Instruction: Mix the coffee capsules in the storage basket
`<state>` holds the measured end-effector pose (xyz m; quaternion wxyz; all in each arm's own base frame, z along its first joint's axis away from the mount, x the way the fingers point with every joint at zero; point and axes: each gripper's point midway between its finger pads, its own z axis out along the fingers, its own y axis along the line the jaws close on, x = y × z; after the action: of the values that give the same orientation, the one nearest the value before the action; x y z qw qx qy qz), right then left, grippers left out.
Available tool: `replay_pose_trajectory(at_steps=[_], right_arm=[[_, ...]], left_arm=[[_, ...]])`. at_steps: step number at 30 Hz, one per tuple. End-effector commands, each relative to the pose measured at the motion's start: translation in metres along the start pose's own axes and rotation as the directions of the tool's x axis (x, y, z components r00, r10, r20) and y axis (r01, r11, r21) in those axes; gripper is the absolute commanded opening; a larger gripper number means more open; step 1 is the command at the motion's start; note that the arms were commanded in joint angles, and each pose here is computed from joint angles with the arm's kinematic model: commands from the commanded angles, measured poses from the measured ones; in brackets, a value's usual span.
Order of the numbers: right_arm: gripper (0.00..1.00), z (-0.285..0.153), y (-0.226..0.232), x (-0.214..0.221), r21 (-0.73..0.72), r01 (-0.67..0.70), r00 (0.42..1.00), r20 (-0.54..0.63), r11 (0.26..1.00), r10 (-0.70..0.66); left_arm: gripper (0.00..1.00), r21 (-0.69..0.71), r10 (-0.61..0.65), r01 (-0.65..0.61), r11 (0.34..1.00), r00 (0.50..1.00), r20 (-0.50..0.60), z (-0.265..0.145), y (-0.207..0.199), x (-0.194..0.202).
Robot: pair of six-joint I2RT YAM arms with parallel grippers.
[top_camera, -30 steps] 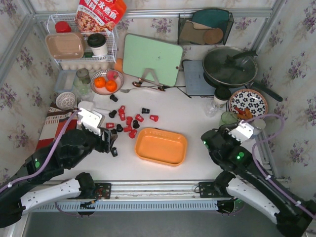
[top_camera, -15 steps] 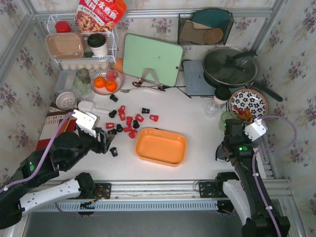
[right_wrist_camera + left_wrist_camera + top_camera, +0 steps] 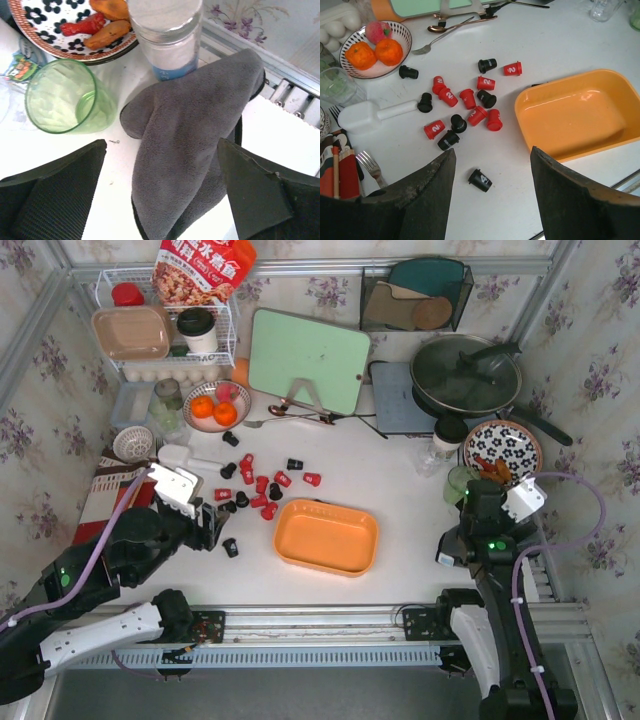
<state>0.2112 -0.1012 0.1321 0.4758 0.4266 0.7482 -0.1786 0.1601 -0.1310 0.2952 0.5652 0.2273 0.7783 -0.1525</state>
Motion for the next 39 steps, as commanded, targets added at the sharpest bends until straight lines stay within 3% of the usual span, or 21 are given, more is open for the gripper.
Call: replay_pose_trajectory(at_steps=[1,10,14,19,27,39], right_arm=[[1.0,-0.008,0.018,-0.013,-0.093,0.0,1.0,0.002,0.996,0.0],[1.0,-0.039,0.056,-0.043,-0.248,0.07,0.992,-0.088,0.966,-0.095],[1.0,-0.061,0.083,-0.046,-0.421,0.08,0.986,-0.098,0.903,-0.133],[0.96,-0.075,0.093,-0.035,-0.483,0.103,0.97,-0.143,0.869,-0.195],[0.85,-0.108,0.112,0.025,-0.572,0.18,0.927,-0.174,0.8,-0.333],[0.73,-0.153,0.124,0.139,-0.668,0.315,0.799,-0.197,0.674,-0.568]], left_arm=[[0.64,-0.018,0.021,-0.02,1.0,1.0,0.019,0.0,0.004,-0.005],[0.64,-0.005,0.038,-0.038,0.999,0.999,0.031,-0.001,0.002,-0.015],[0.64,-0.024,0.064,-0.063,0.998,0.998,0.029,0.0,0.005,-0.017],[0.64,-0.085,0.049,-0.045,0.995,0.998,0.049,0.001,0.016,-0.015],[0.64,-0.135,0.036,-0.026,0.991,0.996,0.079,0.003,0.026,-0.009],[0.64,-0.146,-0.005,0.009,0.989,1.0,0.027,0.016,0.03,0.003]])
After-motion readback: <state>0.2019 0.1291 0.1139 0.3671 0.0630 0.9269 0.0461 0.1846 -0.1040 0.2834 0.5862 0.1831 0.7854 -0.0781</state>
